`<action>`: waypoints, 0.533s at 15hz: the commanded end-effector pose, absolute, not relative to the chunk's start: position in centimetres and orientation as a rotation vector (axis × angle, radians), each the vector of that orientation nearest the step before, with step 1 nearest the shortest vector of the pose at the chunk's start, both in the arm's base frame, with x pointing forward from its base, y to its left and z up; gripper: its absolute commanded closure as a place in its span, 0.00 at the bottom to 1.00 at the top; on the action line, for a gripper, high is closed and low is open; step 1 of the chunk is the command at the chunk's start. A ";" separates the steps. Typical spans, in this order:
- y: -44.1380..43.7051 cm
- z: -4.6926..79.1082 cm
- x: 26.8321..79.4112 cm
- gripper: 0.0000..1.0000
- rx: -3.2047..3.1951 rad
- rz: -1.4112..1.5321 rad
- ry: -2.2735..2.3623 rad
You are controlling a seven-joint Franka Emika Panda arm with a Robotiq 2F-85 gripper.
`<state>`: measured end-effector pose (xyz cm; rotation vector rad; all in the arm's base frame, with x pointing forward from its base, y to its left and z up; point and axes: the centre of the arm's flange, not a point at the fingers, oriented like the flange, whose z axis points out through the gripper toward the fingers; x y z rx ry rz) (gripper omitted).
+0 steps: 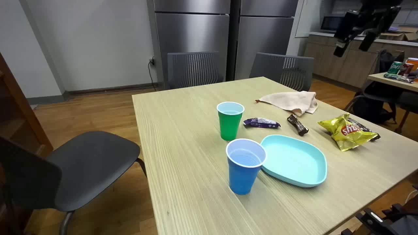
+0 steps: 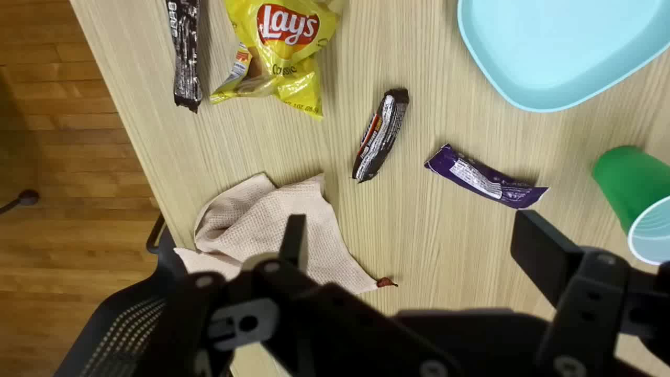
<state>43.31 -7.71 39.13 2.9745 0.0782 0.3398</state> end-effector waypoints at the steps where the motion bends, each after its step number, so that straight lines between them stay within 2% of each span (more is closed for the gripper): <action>1: -7.7 39.1 43.3 0.00 2.974 0.340 0.078; 8: -7.8 38.8 43.6 0.00 2.953 0.357 0.091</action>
